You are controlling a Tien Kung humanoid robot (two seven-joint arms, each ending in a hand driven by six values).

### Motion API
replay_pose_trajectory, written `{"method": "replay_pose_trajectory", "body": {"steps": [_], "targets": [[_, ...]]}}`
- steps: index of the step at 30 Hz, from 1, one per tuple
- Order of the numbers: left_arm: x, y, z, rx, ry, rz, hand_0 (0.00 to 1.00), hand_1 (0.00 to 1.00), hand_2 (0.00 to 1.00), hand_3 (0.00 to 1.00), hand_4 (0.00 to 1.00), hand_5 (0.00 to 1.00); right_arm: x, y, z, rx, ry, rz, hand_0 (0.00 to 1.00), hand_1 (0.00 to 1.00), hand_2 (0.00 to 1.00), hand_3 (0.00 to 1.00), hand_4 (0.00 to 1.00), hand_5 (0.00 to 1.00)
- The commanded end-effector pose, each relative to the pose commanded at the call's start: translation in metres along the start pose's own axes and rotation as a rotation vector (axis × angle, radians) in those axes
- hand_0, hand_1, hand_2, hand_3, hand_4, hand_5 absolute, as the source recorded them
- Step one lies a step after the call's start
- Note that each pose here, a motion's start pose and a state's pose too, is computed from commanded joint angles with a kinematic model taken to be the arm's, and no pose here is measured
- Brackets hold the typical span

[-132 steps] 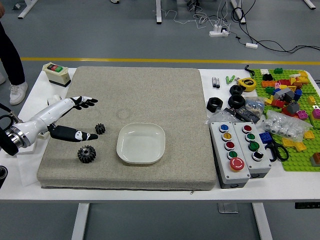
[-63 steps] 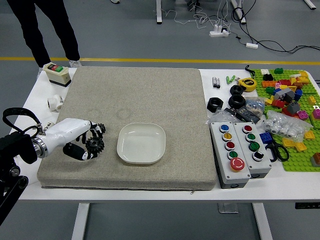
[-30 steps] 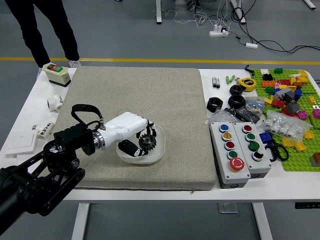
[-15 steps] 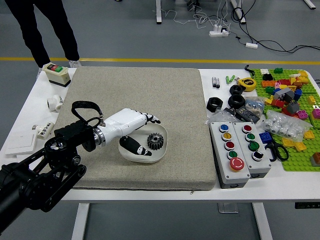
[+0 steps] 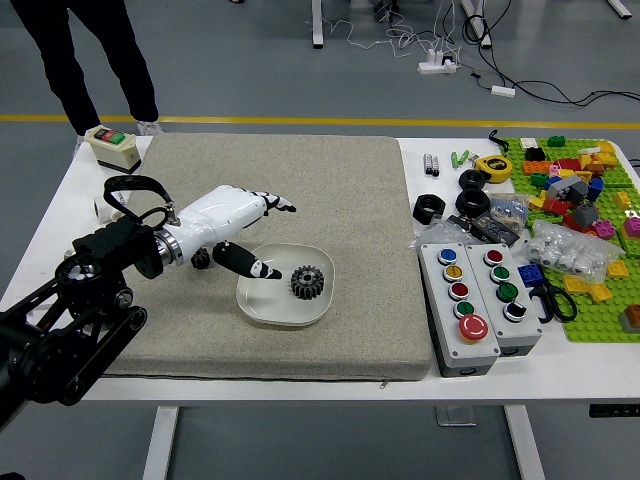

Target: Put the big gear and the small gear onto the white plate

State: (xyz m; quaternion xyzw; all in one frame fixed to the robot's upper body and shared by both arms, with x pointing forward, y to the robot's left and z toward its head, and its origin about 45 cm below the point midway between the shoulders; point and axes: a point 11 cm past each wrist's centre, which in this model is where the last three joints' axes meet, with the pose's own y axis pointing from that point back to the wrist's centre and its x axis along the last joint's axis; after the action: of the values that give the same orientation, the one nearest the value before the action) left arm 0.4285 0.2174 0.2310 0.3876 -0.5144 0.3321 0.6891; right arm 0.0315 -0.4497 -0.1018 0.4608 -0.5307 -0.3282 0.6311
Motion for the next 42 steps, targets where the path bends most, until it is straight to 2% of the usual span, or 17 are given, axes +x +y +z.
{"method": "replay_pose_trajectory", "body": {"steps": [1,2,6,7,17,18,19,24,25,30,31,36,37,42], "targets": [[-0.001,0.001,-0.007,0.019,-0.001,-0.007,0.463,0.681,0.754,0.794,0.908,0.162,0.000,0.000,0.000,0.000,-0.001,0.000,0.744,0.773,0.821,0.787,0.941,0.740],[-0.002,0.001,-0.010,0.026,-0.001,-0.010,0.463,0.681,0.754,0.794,0.908,0.162,0.000,0.000,0.000,0.000,-0.001,0.000,0.744,0.773,0.821,0.787,0.941,0.740],[-0.011,0.007,-0.038,0.099,-0.004,-0.064,0.463,0.681,0.754,0.794,0.908,0.162,0.000,0.000,-0.001,0.001,-0.004,0.000,0.744,0.773,0.821,0.787,0.941,0.740],[-0.012,0.007,-0.041,0.105,-0.004,-0.070,0.452,0.664,0.737,0.761,0.877,0.135,0.000,0.000,-0.001,0.001,-0.004,0.000,0.744,0.773,0.821,0.786,0.940,0.741],[-0.029,0.012,-0.071,0.185,0.003,-0.126,0.446,0.652,0.714,0.735,0.863,0.134,0.000,0.000,-0.002,0.003,-0.005,0.000,0.744,0.773,0.821,0.784,0.939,0.739],[-0.030,0.013,-0.072,0.191,0.007,-0.129,0.446,0.652,0.714,0.735,0.863,0.134,-0.001,0.000,-0.002,0.004,-0.004,-0.001,0.744,0.773,0.821,0.784,0.939,0.739],[-0.032,0.013,-0.074,0.196,0.011,-0.131,0.431,0.620,0.647,0.705,0.833,0.127,-0.001,0.000,-0.003,0.004,-0.006,-0.001,0.744,0.773,0.821,0.784,0.939,0.737],[-0.036,0.013,-0.075,0.202,0.017,-0.135,0.431,0.620,0.647,0.705,0.833,0.127,-0.001,0.000,-0.003,0.006,-0.004,-0.001,0.744,0.773,0.821,0.784,0.939,0.737],[-0.037,0.012,-0.074,0.202,0.018,-0.136,0.371,0.534,0.560,0.617,0.725,0.100,-0.001,0.000,-0.003,0.006,-0.006,-0.001,0.744,0.773,0.821,0.781,0.937,0.735],[-0.040,0.012,-0.074,0.205,0.019,-0.136,0.371,0.534,0.560,0.617,0.725,0.100,-0.001,0.000,-0.004,0.006,-0.004,-0.001,0.744,0.773,0.821,0.781,0.937,0.735],[-0.041,0.012,-0.075,0.207,0.020,-0.137,0.345,0.469,0.508,0.563,0.662,0.081,-0.001,0.000,-0.004,0.006,-0.005,-0.001,0.744,0.773,0.821,0.780,0.936,0.735],[-0.043,0.013,-0.076,0.218,0.026,-0.135,0.345,0.469,0.508,0.563,0.662,0.081,0.000,0.000,-0.004,0.007,-0.005,0.000,0.744,0.773,0.821,0.780,0.936,0.735],[-0.044,0.013,-0.077,0.220,0.026,-0.135,0.324,0.438,0.490,0.538,0.598,0.064,0.000,0.000,-0.004,0.007,-0.005,0.000,0.745,0.773,0.820,0.779,0.936,0.734],[-0.045,0.013,-0.078,0.226,0.029,-0.142,0.324,0.438,0.490,0.538,0.598,0.064,0.000,0.000,-0.004,0.009,-0.006,0.001,0.745,0.773,0.820,0.779,0.936,0.734]]}}
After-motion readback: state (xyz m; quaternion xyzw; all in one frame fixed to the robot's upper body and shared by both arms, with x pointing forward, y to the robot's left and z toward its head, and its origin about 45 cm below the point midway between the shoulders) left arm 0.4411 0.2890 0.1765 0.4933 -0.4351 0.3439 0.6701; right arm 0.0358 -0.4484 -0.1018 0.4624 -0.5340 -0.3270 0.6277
